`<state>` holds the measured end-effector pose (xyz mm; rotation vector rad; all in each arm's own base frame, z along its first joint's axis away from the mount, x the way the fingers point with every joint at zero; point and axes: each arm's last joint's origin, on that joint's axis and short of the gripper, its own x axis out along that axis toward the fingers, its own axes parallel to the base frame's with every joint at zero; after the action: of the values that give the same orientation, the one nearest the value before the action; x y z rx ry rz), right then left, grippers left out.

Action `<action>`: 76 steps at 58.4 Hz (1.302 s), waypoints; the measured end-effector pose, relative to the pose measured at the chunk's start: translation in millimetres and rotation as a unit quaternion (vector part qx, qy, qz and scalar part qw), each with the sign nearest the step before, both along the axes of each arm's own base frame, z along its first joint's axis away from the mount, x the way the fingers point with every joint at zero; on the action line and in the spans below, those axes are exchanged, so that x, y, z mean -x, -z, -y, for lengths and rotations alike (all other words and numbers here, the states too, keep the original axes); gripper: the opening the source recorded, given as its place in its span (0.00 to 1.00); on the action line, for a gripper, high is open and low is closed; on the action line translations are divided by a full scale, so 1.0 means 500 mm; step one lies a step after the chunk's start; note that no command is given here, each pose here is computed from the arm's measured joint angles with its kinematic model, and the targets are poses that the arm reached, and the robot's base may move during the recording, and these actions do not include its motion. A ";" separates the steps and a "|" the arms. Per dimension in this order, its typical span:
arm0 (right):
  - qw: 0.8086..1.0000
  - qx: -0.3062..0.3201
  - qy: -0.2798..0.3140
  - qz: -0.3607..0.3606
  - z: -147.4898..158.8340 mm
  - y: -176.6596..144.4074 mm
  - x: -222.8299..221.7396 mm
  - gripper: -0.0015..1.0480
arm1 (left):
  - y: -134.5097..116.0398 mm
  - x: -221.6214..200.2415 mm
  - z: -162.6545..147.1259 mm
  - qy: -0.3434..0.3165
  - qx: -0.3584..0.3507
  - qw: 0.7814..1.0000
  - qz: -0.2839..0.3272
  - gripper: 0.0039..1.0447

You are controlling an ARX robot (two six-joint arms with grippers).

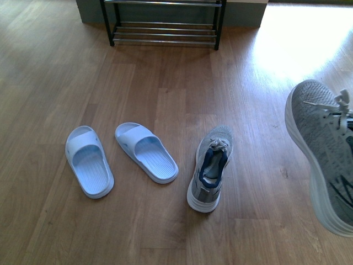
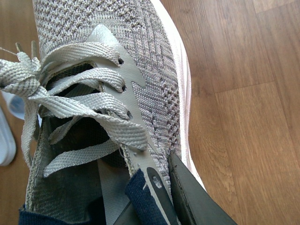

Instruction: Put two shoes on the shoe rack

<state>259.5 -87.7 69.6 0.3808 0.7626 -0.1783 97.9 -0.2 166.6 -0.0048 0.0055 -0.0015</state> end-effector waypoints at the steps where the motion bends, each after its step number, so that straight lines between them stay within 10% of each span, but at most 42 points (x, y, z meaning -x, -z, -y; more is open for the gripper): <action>1: 1.000 0.001 0.000 0.006 -0.002 -0.011 0.010 0.01 | 0.000 0.000 0.000 0.000 0.000 1.000 0.000 0.91; 27: 0.989 0.033 0.019 0.143 -0.037 -0.177 0.164 0.01 | 0.000 0.000 0.000 0.000 0.000 1.000 0.000 0.91; 76: 0.987 0.042 0.031 0.152 -0.035 -0.180 0.175 0.01 | 0.000 0.000 0.000 -0.001 0.000 1.000 0.000 0.91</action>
<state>172.2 -70.3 159.7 0.3422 0.4406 -0.2042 97.9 -0.1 166.6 -0.0048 0.0055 0.0008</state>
